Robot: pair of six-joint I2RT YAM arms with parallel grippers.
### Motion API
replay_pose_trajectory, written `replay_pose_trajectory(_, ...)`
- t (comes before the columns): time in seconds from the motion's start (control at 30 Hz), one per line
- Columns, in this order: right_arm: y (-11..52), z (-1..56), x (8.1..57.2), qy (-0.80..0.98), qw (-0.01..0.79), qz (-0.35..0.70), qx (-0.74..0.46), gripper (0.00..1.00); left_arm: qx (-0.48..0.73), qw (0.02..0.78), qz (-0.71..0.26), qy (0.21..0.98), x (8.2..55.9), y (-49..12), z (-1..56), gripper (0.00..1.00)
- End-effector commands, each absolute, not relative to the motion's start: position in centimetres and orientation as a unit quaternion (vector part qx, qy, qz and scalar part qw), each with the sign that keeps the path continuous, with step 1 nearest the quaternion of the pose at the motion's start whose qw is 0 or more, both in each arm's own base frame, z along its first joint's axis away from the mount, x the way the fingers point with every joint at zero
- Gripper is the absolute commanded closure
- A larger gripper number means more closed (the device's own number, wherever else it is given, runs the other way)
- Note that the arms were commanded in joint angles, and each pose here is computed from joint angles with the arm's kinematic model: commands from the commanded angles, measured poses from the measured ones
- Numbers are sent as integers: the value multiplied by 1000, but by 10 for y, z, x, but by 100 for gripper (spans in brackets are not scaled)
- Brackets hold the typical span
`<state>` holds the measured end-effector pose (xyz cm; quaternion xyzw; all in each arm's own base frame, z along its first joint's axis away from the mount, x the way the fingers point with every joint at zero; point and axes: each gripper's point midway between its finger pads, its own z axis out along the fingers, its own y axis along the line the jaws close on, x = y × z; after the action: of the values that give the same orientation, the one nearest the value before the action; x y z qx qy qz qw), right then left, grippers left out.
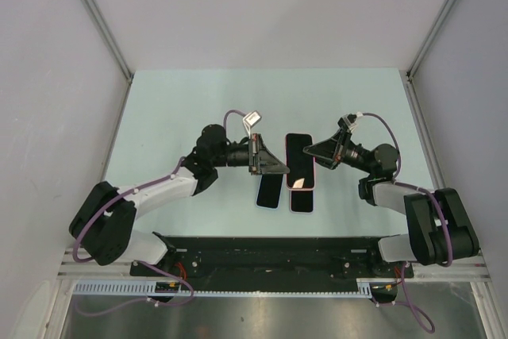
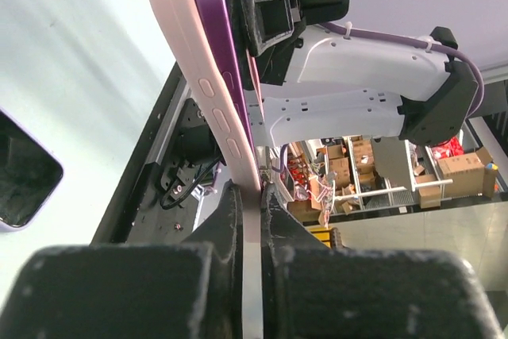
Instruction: Put the phone into the phone case
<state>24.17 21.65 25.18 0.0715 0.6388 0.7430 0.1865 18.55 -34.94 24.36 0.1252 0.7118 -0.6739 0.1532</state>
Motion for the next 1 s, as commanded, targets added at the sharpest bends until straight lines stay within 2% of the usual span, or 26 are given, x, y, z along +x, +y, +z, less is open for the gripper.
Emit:
replay_pose_trajectory(0.0, 217, 298, 226, 580, 251, 775, -16, 86, 153, 196, -633, 733, 193, -348, 229, 100)
replay_pose_trajectory(0.1, 218, 295, 224, 582, 246, 775, -18, 97, 155, 216, -618, 740, 197, -345, 233, 100)
replay_pose_trajectory(0.17, 219, 297, 221, 581, 246, 775, -26, 100, 154, 223, -620, 737, 199, -344, 239, 97)
replay_pose_trajectory(0.2, 219, 300, 217, 580, 247, 776, -32, 100, 149, 226, -622, 735, 200, -342, 243, 78)
replay_pose_trajectory(0.3, 218, 308, 211, 573, 252, 779, -37, 100, 135, 238, -637, 721, 201, -338, 253, 44)
replay_pose_trajectory(0.47, 214, 319, 214, 558, 265, 786, -22, 100, 137, 206, -671, 699, 184, -341, 259, 37)
replay_pose_trajectory(0.6, 213, 319, 218, 556, 271, 786, -16, 100, 150, 186, -688, 685, 168, -348, 262, 35)
replay_pose_trajectory(0.73, 215, 315, 218, 560, 270, 783, -19, 100, 154, 165, -696, 682, 158, -355, 262, 39)
replay_pose_trajectory(0.8, 214, 312, 219, 563, 271, 780, -19, 100, 148, 146, -692, 692, 154, -357, 256, 49)
replay_pose_trajectory(0.83, 213, 310, 220, 565, 275, 777, -21, 100, 143, 139, -689, 697, 154, -357, 253, 56)
replay_pose_trajectory(0.87, 211, 306, 224, 570, 276, 773, -17, 100, 141, 136, -686, 701, 153, -356, 251, 74)
replay_pose_trajectory(0.9, 209, 302, 226, 575, 274, 771, -13, 100, 128, 125, -670, 720, 154, -355, 240, 84)
replay_pose_trajectory(0.97, 207, 298, 228, 579, 274, 768, -12, 100, 134, 145, -647, 737, 160, -354, 235, 100)
